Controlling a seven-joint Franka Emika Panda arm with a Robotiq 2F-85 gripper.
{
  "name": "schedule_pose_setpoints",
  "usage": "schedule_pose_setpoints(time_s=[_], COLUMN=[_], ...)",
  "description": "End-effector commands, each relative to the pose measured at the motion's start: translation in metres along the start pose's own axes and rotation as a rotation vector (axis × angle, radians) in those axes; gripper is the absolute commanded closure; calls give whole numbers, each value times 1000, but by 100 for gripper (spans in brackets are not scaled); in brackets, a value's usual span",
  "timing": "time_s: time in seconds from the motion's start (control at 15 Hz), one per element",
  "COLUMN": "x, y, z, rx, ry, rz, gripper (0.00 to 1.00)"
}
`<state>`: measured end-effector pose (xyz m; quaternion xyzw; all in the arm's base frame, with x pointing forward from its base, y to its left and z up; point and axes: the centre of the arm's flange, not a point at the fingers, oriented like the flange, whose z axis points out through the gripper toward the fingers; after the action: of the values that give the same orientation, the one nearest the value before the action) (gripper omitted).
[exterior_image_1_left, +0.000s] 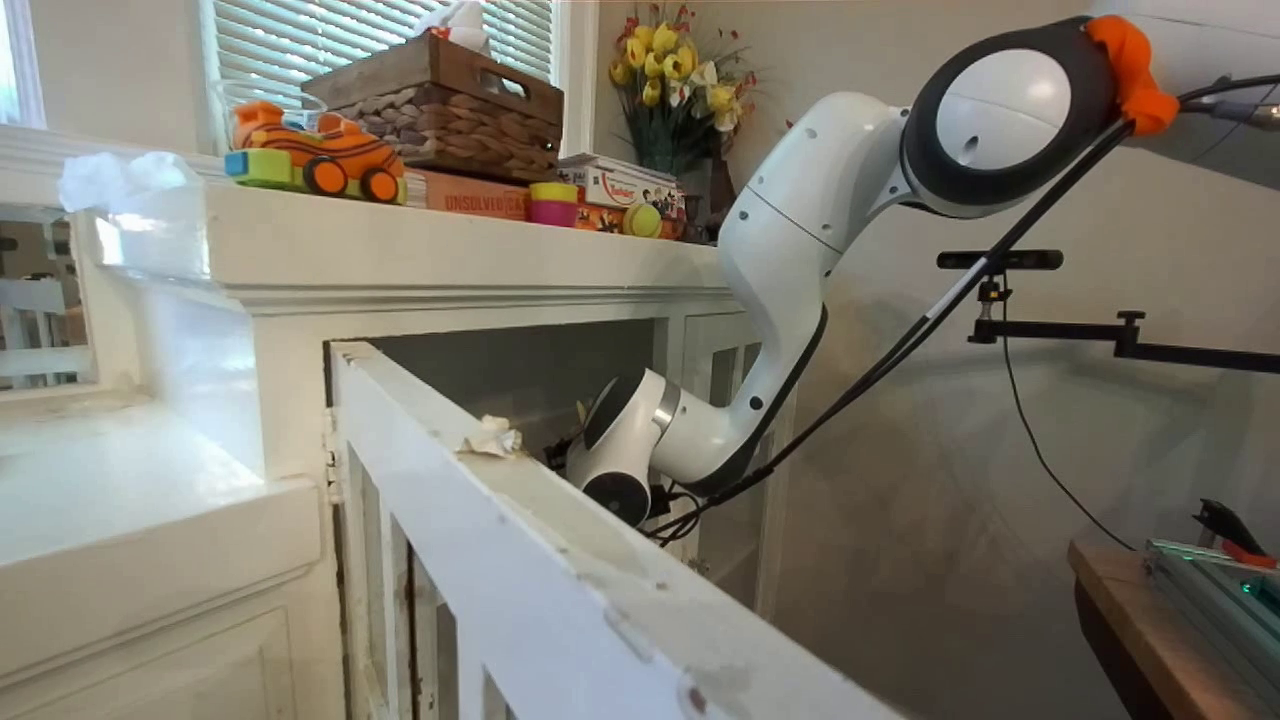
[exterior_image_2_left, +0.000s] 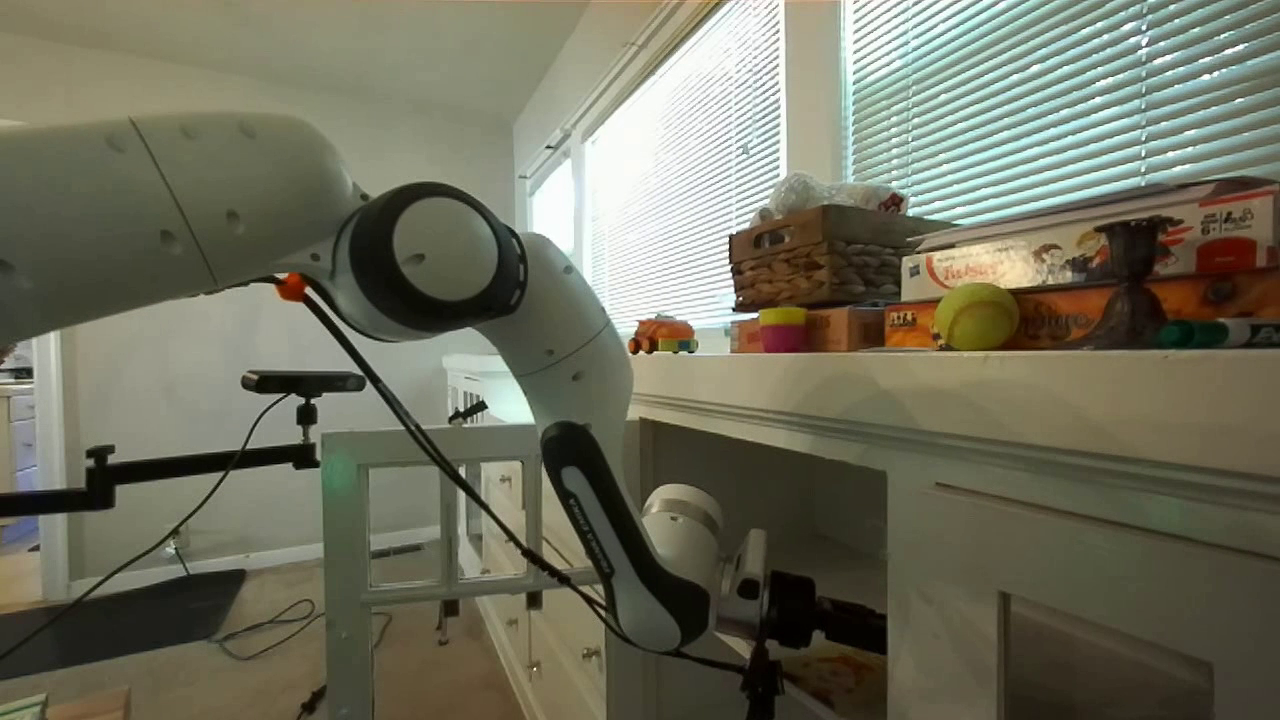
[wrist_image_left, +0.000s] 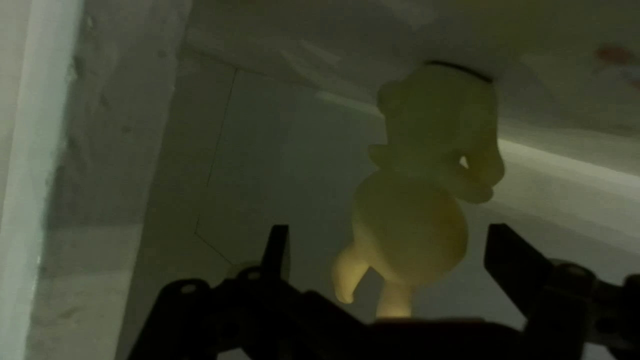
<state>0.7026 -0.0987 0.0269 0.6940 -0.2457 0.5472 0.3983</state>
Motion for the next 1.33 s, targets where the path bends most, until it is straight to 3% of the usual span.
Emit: schedule_pose_setpoints(time_s=[0.0, 0.4, 0.53, 0.8, 1.0, 1.27], x=[-5, -6, -6, -6, -6, -3], y=[-11, -14, -14, -14, -15, -14], z=[13, 18, 18, 19, 20, 17], rx=[6, 4, 4, 6, 6, 8], ry=[16, 20, 20, 22, 23, 21], rz=[-5, -5, -8, -12, -13, -21], gripper=[0, 0, 26, 56, 74, 87])
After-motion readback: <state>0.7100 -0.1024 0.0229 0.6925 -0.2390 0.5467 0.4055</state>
